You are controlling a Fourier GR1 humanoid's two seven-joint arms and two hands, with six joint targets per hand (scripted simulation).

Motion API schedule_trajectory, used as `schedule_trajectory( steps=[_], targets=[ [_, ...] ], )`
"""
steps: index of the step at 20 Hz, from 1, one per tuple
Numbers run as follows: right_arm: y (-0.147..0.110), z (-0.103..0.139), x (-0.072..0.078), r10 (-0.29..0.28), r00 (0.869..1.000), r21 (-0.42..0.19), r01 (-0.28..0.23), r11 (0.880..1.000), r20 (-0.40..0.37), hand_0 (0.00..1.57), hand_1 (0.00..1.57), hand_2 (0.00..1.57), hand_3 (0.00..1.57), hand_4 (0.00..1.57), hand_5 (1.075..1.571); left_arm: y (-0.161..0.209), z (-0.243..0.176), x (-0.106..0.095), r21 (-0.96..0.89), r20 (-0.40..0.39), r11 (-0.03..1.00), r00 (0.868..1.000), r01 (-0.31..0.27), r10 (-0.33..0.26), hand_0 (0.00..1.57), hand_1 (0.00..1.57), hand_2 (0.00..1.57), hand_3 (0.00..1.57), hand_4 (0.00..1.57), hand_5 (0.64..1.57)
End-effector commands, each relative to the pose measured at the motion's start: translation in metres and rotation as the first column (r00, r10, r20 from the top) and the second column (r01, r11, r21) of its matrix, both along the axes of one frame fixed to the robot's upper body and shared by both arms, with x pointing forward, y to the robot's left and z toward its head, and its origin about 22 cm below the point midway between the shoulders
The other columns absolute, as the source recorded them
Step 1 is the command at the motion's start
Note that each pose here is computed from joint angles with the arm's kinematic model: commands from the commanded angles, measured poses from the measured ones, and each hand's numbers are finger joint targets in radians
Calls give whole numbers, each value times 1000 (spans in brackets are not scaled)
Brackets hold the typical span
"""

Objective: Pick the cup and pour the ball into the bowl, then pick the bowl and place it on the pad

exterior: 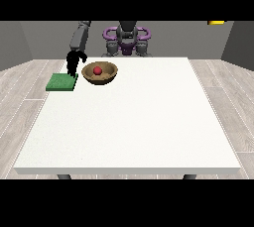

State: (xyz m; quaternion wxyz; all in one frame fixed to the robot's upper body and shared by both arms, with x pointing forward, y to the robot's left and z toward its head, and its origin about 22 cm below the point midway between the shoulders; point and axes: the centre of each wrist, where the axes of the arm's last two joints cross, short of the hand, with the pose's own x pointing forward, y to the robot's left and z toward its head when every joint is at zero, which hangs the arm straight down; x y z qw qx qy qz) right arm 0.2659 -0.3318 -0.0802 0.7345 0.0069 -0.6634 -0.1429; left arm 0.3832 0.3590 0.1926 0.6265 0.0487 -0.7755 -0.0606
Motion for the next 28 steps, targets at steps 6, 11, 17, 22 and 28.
schedule_trajectory(
  steps=[6,11,17,22,28],
  targets=[
    [-1,-22,10,-34,997,-1,34,999,64,0,0,0,0,523,1554,21,61,-18,2,96,999,995,33,-33,0,0,0,0,1012,1536],
    [-5,-22,9,11,997,-6,-11,1000,77,0,0,0,0,479,1549,46,42,-30,-1,114,1000,993,-28,28,0,0,0,0,1014,1534],
    [19,-30,10,-30,996,-7,30,1000,82,0,0,0,0,430,1546,48,47,-34,-1,125,1000,992,15,-15,0,0,0,0,1020,1538],
    [49,-18,32,-24,996,17,23,1000,84,0,0,0,0,472,1547,56,46,-35,-12,100,999,994,33,-32,0,0,0,0,1024,1545],
    [7,-53,-29,-146,973,-157,119,981,-180,1571,1571,1571,785,844,1487,59,70,-41,-9,155,1000,988,8,-6,0,0,0,0,1018,1536]
  ],
)
